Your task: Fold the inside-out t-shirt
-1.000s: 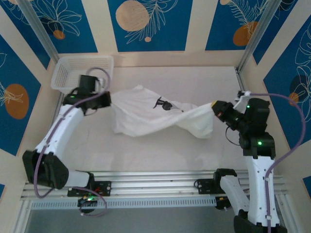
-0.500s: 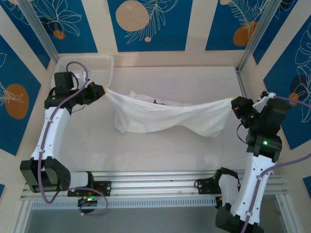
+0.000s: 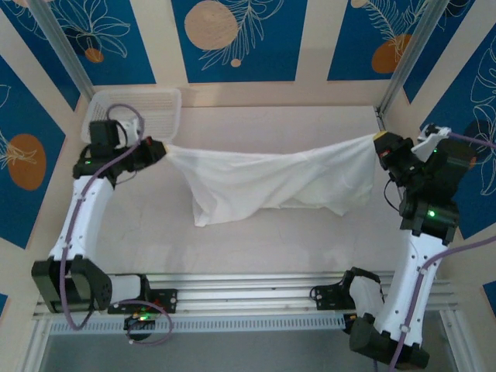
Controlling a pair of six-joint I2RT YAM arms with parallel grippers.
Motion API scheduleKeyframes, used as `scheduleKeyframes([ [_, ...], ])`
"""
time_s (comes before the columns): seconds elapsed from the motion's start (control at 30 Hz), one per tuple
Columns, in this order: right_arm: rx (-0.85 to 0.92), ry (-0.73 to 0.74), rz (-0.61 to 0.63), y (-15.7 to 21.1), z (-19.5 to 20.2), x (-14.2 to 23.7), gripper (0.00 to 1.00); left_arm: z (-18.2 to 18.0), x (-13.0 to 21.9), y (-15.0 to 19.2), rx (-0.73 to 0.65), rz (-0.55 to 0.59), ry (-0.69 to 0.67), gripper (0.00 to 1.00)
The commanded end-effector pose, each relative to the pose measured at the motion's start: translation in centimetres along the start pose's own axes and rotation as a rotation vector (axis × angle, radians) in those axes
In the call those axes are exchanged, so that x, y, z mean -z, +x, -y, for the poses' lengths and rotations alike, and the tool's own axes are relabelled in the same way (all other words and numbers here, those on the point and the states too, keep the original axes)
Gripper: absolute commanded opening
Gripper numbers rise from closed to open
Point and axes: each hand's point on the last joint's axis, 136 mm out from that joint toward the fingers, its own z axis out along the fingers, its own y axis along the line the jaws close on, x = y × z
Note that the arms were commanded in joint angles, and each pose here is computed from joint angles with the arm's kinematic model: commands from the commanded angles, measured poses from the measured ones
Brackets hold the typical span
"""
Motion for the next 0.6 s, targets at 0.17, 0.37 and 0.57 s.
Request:
scheduleKeyframes([
  [0.17,-0.097,0.164,-0.285,6.6,7.8,-4.7,0.0,-10.0,-8.6,7.0,0.052,-0.168,-0.28,0.0],
  [0.37,-0.034,0.19,-0.347,7.9,8.1,-6.8,0.0,-12.1,-12.5,4.2,0.073,-0.118,-0.328,0.02],
  [0.57,0.004,0.18,-0.4,8.6,6.9,-7.7,0.0,-13.8,-11.4,3.7,0.026,-0.14,-0.46,0.22],
])
